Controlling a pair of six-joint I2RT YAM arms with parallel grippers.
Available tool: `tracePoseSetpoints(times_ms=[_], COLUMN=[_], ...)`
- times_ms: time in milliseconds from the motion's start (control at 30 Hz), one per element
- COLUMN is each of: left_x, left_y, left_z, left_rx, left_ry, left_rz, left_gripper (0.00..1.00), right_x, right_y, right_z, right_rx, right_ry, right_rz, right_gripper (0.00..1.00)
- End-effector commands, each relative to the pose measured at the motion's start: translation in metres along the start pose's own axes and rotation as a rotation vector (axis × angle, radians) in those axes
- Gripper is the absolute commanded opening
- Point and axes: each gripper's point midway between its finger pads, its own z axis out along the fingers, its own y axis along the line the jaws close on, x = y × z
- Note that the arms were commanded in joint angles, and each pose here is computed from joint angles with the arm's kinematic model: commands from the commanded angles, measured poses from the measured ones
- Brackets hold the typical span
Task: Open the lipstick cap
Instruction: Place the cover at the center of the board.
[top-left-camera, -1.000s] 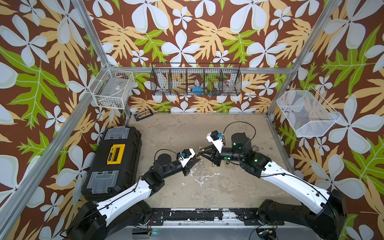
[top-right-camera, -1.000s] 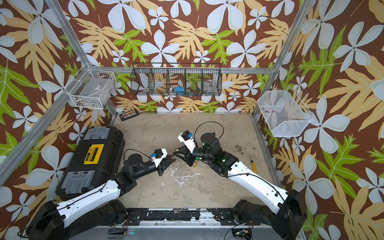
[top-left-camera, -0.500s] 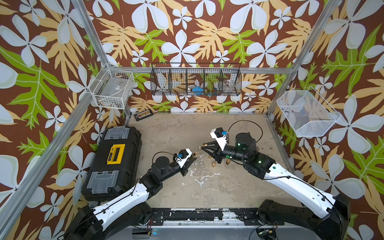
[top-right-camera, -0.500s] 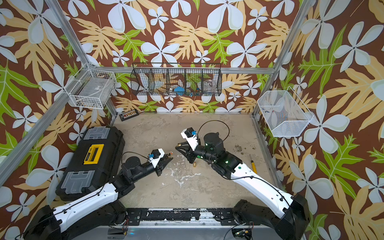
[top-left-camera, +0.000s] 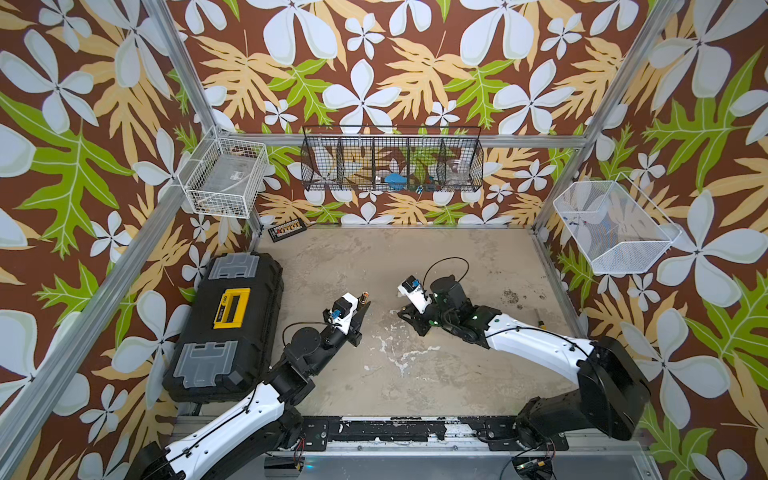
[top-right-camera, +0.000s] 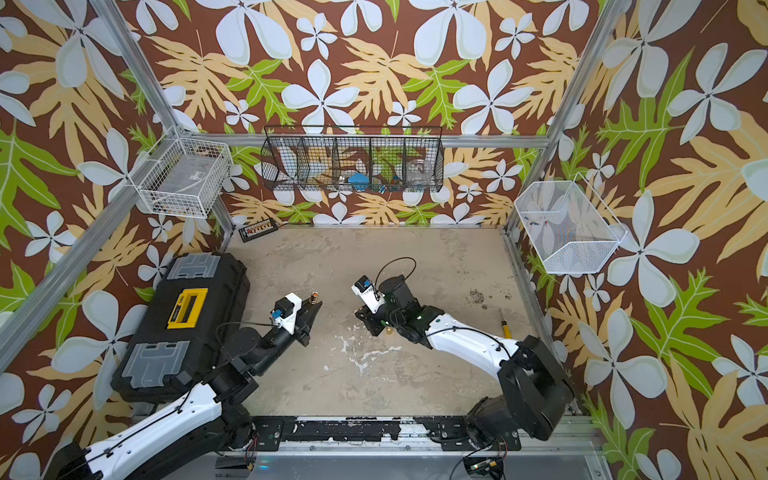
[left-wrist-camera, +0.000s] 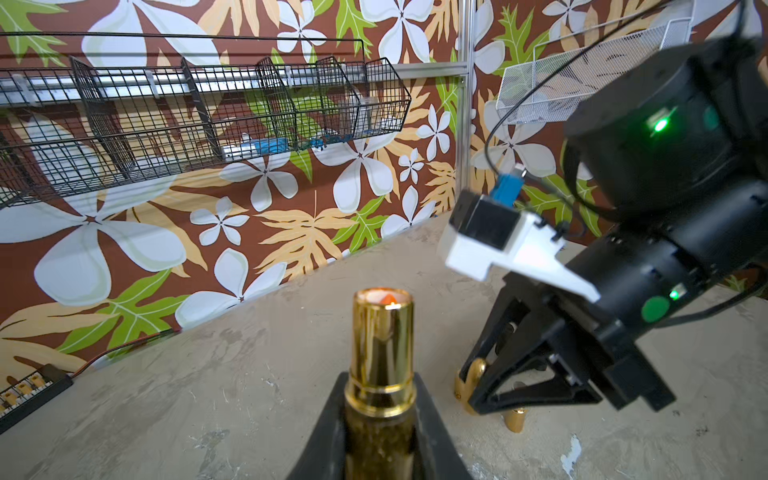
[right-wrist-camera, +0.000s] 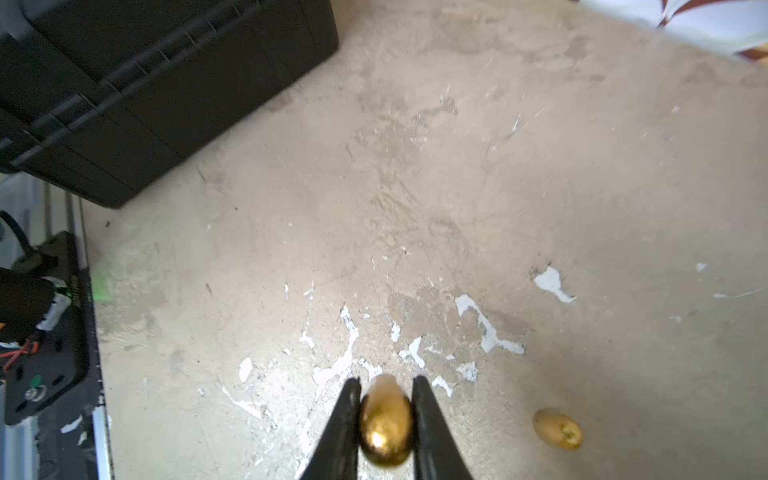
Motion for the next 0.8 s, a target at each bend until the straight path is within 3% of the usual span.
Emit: tracePoseSetpoints(times_ms=[0, 267, 767], left_x=[-0.014, -0.017, -0.009], left_y=[0.002, 0.007, 0.003], left_z=[-0.002, -0.008, -0.009], left_rx=[-0.009, -0.034, -0.009], left_ry=[-0.056, -0.075, -0.072], left_rz=[-0.007, -0.019, -0.019], left_gripper=[0.13, 0.13, 0.14], right_x=[0.002, 0.036, 0.059], right_y=[-0.012, -0.040, -0.064], right_z=[0.021, 0.070, 0.092], right_rx=[0.047, 0.143, 0.251], right_ry=[0.000, 0.124, 0.180], right_rz=[-0.028, 0.003, 0.028], right_gripper=[0.21, 0.21, 0.24])
